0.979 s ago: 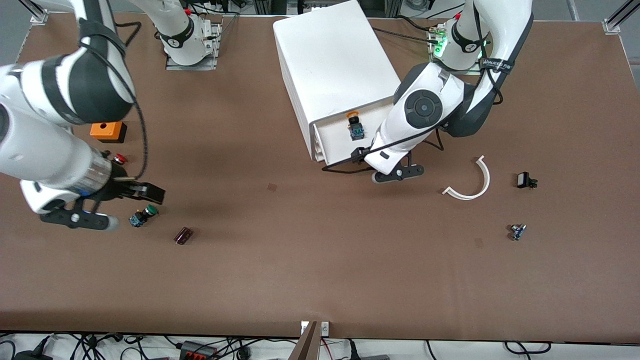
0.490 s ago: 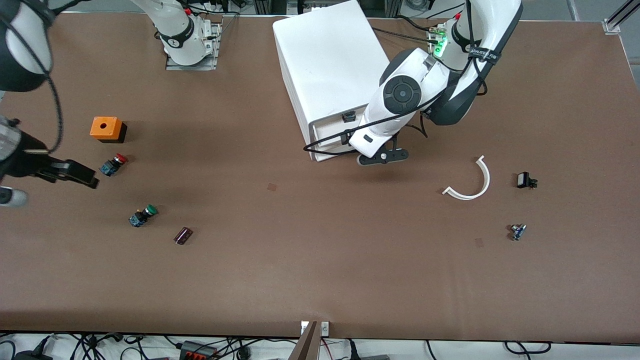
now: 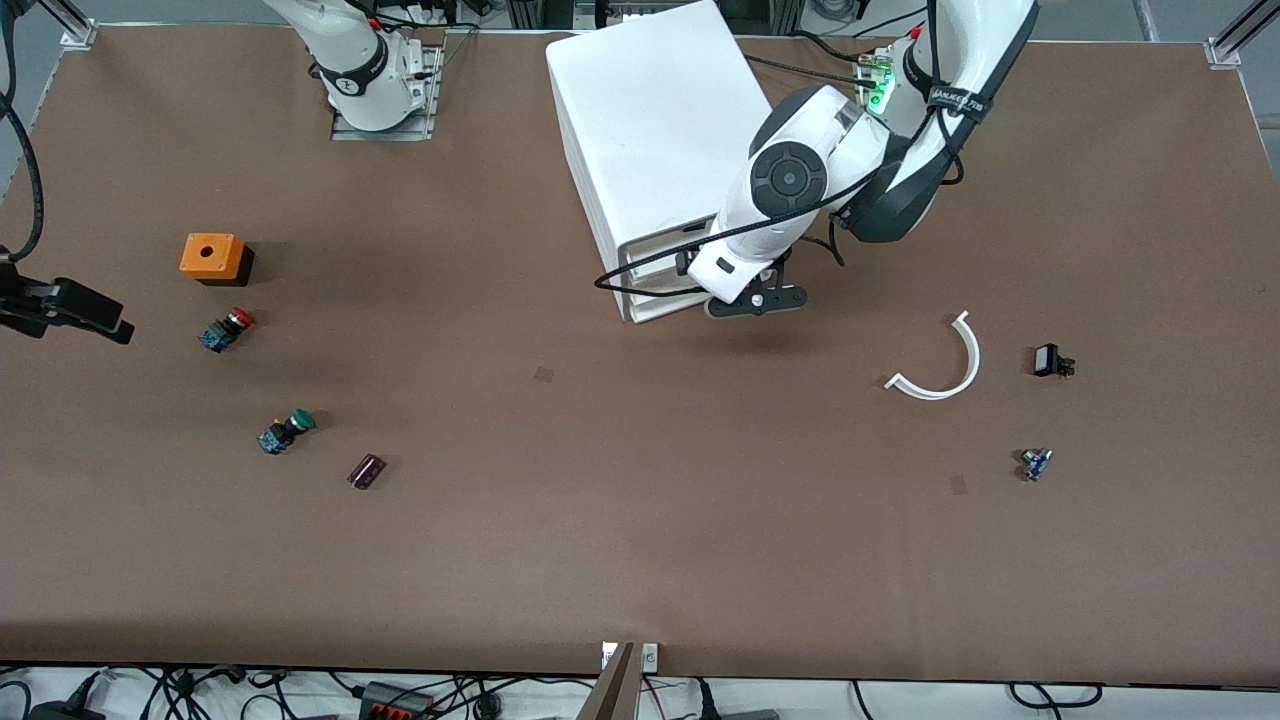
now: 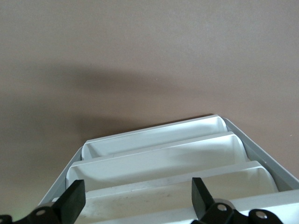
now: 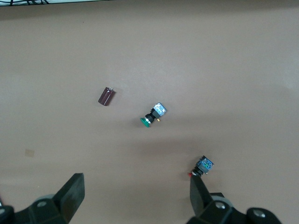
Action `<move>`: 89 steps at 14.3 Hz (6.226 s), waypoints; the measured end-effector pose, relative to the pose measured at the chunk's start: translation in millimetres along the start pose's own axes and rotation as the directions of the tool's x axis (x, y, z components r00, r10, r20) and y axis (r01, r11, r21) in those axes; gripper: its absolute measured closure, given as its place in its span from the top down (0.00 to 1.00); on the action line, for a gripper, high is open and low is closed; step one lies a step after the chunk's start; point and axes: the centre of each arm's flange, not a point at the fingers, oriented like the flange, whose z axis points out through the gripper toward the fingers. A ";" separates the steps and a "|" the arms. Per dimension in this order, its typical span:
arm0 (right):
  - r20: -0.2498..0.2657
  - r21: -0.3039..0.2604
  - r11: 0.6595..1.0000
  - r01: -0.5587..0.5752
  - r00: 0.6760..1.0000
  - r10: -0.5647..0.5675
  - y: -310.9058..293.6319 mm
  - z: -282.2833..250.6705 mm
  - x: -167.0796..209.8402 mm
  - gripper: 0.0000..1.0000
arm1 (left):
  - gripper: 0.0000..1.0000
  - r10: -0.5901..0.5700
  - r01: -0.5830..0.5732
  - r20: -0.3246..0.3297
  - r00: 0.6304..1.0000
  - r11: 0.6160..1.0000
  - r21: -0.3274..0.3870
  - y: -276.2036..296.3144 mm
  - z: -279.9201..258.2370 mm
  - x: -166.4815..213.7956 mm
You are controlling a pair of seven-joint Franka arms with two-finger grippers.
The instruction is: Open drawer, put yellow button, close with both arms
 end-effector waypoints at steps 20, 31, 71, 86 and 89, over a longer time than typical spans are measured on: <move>0.068 -0.040 0.999 0.007 0.998 -0.005 14.9 13.1 -61.0 1.00 | 1.00 -0.018 0.020 -0.054 0.998 0.999 0.042 -51.1 -56.9 37.3; 0.074 -0.038 0.999 0.014 0.997 -0.011 11.9 7.9 -67.3 1.00 | 1.00 0.318 -0.314 -0.072 0.945 0.947 0.059 -263.4 -216.0 128.0; 0.091 -0.035 0.999 0.019 0.996 -0.016 9.3 16.8 -78.7 1.00 | 1.00 0.359 -0.336 -0.242 0.902 0.933 0.129 -312.3 -260.2 59.7; 0.086 -0.035 0.999 0.022 0.996 -0.019 8.2 19.4 -78.1 1.00 | 1.00 0.359 -0.338 -0.229 0.905 0.933 0.128 -312.2 -258.7 58.6; 0.086 -0.035 0.999 0.022 0.996 -0.019 8.0 19.4 -78.1 1.00 | 1.00 0.359 -0.338 -0.229 0.905 0.932 0.128 -312.0 -258.7 58.5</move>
